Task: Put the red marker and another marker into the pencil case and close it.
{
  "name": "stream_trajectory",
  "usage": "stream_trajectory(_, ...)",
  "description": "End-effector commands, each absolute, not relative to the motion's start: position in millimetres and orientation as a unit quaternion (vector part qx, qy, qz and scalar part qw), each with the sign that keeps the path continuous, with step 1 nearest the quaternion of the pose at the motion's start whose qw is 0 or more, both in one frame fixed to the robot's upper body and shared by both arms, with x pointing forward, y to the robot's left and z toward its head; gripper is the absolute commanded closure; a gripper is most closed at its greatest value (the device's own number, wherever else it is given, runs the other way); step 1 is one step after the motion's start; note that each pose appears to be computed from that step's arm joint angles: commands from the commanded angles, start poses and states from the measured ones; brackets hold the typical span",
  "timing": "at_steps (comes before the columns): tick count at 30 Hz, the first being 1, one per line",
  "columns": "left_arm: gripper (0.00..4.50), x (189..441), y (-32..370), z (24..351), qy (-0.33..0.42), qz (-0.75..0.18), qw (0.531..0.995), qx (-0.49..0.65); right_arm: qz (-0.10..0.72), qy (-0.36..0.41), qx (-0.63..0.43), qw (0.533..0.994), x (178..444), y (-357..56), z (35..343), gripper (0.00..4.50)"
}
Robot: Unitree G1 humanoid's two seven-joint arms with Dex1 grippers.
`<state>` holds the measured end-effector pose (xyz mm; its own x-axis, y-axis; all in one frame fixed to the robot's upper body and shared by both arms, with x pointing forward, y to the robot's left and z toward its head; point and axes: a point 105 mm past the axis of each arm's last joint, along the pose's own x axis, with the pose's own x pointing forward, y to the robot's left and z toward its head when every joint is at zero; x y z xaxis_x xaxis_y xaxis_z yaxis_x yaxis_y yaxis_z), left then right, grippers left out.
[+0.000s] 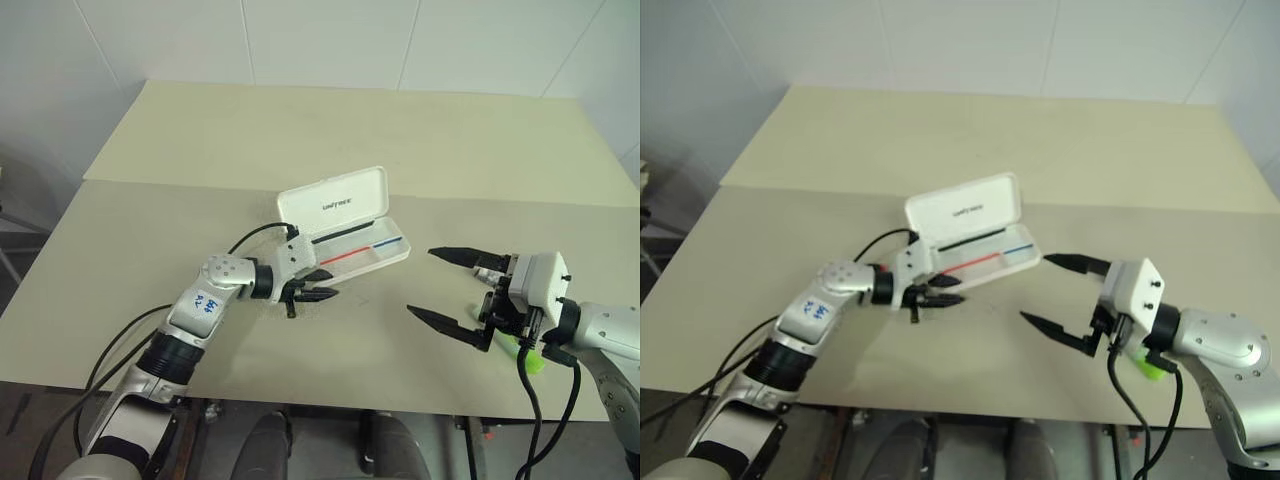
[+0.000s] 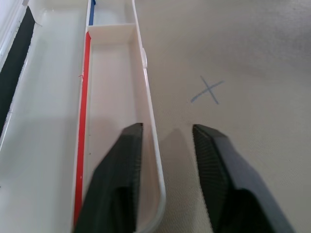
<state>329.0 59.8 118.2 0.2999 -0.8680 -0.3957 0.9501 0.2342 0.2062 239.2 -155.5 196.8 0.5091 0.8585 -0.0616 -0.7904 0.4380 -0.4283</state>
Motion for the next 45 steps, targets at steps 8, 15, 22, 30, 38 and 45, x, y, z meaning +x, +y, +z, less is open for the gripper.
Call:
stream_trajectory(8,4.48,310.2,61.0,137.4,0.093,-0.62,0.732,0.268,0.494,-0.1,-0.219,0.836,238.8,-155.1,207.4,0.0)
stream_trajectory(15,4.48,294.3,71.3,143.4,0.103,-0.633,0.709,0.291,0.495,-0.085,-0.219,0.836,238.7,-162.0,203.5,0.0)
stream_trajectory(22,4.48,280.1,75.5,134.1,0.116,-0.632,0.708,0.295,0.495,-0.073,-0.22,0.838,233.3,-165.8,203.6,0.0)
stream_trajectory(30,4.48,281.4,71.9,122.5,0.11,-0.636,0.704,0.297,0.496,-0.073,-0.219,0.837,232.0,-162.9,206.6,0.0)
stream_trajectory(38,4.01,284.9,67.3,116.7,0.106,-0.646,0.701,0.284,0.5,-0.075,-0.216,0.835,233.4,-158.6,207.5,0.0)
stream_trajectory(45,1.88,284.4,63.1,129.6,0.08,-0.644,0.706,0.283,0.501,-0.077,-0.213,0.835,236.2,-157.1,206.6,0.0)
